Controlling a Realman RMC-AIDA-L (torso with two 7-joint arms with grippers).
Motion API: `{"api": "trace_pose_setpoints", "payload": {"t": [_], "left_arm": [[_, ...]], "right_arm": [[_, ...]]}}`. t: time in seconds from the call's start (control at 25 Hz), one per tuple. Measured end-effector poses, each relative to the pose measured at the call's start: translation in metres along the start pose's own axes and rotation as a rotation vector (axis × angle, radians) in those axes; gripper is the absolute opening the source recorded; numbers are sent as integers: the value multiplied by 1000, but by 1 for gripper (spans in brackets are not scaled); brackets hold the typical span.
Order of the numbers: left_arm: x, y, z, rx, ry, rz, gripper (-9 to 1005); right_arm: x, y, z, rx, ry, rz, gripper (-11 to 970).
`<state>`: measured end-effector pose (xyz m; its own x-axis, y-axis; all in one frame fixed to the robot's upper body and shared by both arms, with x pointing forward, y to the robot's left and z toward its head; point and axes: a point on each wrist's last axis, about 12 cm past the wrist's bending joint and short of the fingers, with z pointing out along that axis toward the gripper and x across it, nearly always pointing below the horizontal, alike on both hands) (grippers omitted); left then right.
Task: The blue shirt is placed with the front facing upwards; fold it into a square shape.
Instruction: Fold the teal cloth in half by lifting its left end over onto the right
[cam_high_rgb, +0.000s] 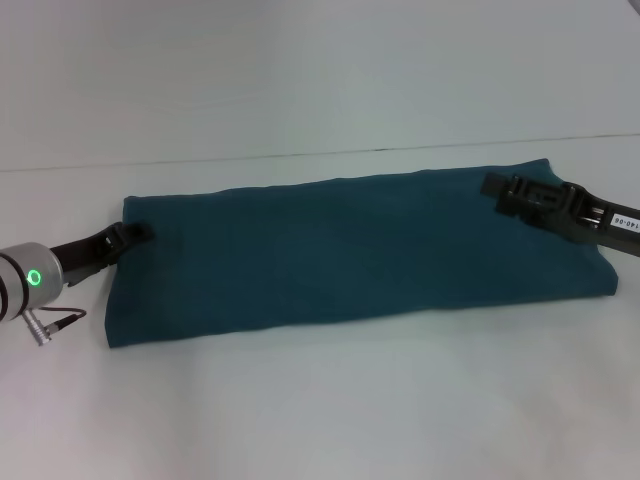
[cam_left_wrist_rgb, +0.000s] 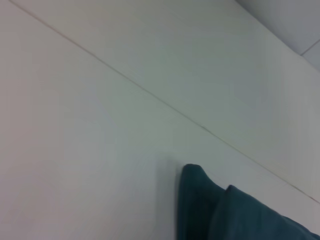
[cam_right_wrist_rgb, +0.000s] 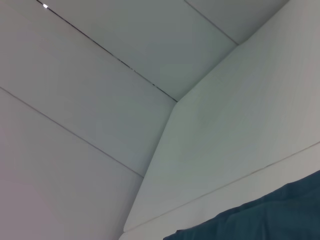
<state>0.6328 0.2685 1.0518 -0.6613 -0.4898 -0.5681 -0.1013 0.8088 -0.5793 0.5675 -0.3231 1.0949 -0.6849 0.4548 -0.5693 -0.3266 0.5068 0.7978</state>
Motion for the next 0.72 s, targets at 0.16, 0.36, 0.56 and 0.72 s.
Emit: {"api": "trace_pose_setpoints", "payload": {"t": [0.16, 0.36, 0.56, 0.72], "left_arm": [[-6, -1, -5, 29, -14, -2, 637], [-14, -5, -16, 73, -40, -11, 637], [-11, -6, -16, 82, -24, -23, 637], [-6, -6, -15, 85, -5, -29, 638]], "right_arm": [[0, 0, 0, 0, -1, 4, 700], [0, 0, 0, -1, -4, 7, 700], [0, 0, 0, -4, -5, 9, 700], [-1, 0, 0, -4, -6, 10, 700]]}}
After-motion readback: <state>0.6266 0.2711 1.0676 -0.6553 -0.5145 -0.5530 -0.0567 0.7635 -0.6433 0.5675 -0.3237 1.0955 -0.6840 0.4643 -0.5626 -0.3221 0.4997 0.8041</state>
